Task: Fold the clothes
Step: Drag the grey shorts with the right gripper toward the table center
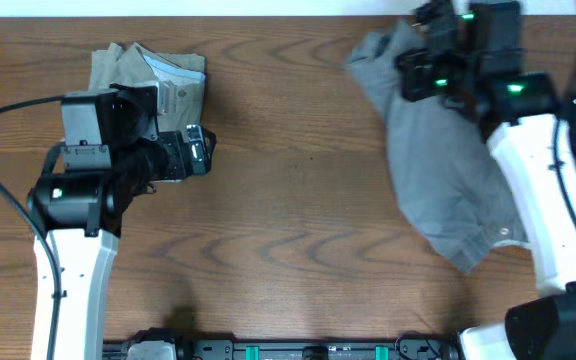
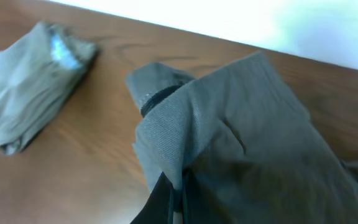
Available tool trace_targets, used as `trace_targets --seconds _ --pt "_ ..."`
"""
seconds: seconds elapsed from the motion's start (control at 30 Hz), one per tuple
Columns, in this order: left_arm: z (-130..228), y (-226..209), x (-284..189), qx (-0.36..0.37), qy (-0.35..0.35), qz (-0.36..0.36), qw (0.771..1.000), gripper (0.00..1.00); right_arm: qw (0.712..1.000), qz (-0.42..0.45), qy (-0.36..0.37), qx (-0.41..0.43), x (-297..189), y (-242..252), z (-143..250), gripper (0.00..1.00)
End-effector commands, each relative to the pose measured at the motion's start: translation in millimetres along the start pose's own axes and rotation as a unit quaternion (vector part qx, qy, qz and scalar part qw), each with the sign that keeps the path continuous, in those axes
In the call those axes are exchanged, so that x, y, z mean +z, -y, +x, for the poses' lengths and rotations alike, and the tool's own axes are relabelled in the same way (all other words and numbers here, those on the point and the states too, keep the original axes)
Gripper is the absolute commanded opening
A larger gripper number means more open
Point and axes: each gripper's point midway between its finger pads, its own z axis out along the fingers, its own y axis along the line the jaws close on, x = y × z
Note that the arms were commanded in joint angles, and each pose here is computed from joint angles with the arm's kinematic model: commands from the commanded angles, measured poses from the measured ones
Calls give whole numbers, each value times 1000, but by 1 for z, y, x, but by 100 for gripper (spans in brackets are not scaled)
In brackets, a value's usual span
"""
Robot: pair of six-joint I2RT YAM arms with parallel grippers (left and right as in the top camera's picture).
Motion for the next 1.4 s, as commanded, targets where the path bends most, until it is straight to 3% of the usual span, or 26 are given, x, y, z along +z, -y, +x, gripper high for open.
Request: trace_targets --seconds 0.0,0.07,0.1,0.13,0.17,0.3,0.57,0.77,0.9,1.0,1.2,1.27,1.37 --pt "-10 7 -19 22 32 -2 999 98 998 -30 32 -35 -1 -38 -17 1" --pt "-10 8 -22 24 36 -1 999 98 997 -27 50 -47 4 -46 -26 1" --pt "-10 8 -23 24 38 -1 999 98 996 -30 60 -54 7 -50 -31 7" --pt "-10 9 -23 24 38 -1 999 98 995 -31 69 -58 12 -53 -35 38" --pt "-10 9 -23 24 38 -1 999 98 995 -28 75 -61 17 -52 -38 62" --pt "-6 8 -23 21 29 -2 999 98 997 50 58 -31 33 -13 -30 80" --pt "2 6 -22 15 13 -4 1000 98 983 152 -43 96 5 95 30 84" --pt "3 5 -19 13 8 -4 1000 98 944 225 -82 225 -33 185 77 77" --pt "4 5 -16 11 2 -3 1000 98 913 246 -154 288 -41 219 132 77" --pt "5 9 -13 9 -5 13 1000 98 887 227 -231 330 -41 219 178 75" --pt "6 7 -5 4 -16 14 1000 98 897 27 -315 308 -2 145 219 63" --pt "7 6 -2 2 -20 14 1000 98 896 19 -337 290 10 128 233 63" --pt "7 5 1 0 -25 13 1000 98 893 21 -369 258 30 102 260 47"
